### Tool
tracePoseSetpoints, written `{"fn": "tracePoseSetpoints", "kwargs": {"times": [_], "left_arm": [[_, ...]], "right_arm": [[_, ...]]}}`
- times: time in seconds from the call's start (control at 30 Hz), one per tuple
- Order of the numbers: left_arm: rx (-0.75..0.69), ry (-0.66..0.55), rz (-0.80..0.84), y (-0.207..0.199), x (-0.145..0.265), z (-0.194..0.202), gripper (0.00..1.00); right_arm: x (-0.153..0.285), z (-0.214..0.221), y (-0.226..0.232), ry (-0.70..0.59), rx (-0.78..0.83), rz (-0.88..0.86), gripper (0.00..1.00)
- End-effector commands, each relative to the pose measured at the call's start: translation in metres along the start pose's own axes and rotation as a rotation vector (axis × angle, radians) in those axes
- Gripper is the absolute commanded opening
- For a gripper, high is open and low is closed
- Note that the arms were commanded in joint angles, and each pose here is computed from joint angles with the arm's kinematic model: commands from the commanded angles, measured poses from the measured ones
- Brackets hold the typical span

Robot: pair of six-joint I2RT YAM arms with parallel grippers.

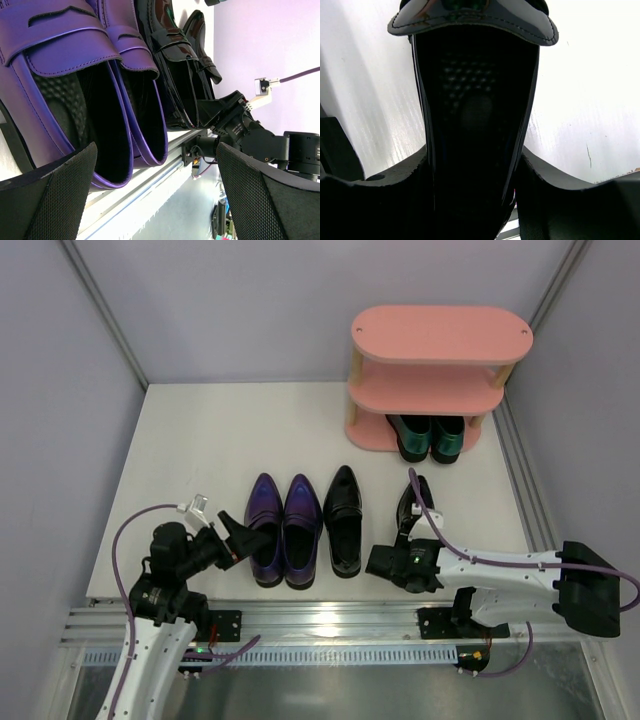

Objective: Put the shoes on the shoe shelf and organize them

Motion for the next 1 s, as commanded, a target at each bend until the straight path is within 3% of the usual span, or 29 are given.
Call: {"fn": "tracePoseSetpoints", "kwargs": {"times": [0.0, 0.1, 0.4, 0.5, 0.73, 0.97], "left_arm": [[-0.029, -0.007, 0.038, -0.009, 0.004, -0.002, 1.0], [-0.03, -0.011, 0.037, -0.01, 0.005, -0.002, 1.0], [-0.033, -0.029, 0.031, -0.01, 0.009, -0.001, 0.99], [-0.035, -0.029, 0.029, -0.009, 0.008, -0.001, 1.0], [-0.037, -0.034, 0.027, -0.011, 0.009, -0.003, 1.0], [-0.037, -0.039, 0.018, -0.011, 0.009, -0.004, 1.0]], "right_arm": [[-0.002, 0.006, 0.003, 0.036, 0.039, -0.022, 0.04], [0.008, -0.001, 0.008, 0.043, 0.089, -0.078, 0.04], [0.066, -0.024, 0.031, -0.004, 0.255, -0.475, 0.04], [0.075, -0.034, 0.028, -0.027, 0.261, -0.522, 0.04], [0.08, -0.06, 0.005, -0.116, 0.274, -0.418, 0.04], [0.091, -0.088, -0.015, -0.195, 0.105, -0.373, 0.04]]}}
Point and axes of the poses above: each gripper's point midway between its finger pads, its own x axis back along the fingers, its own y axis along the line the jaws close on, z = x × y, the point moved 5 cm from there along x, back along the fingers, and after that the axes turned 2 degrees about -x, right-handed, at the moved point
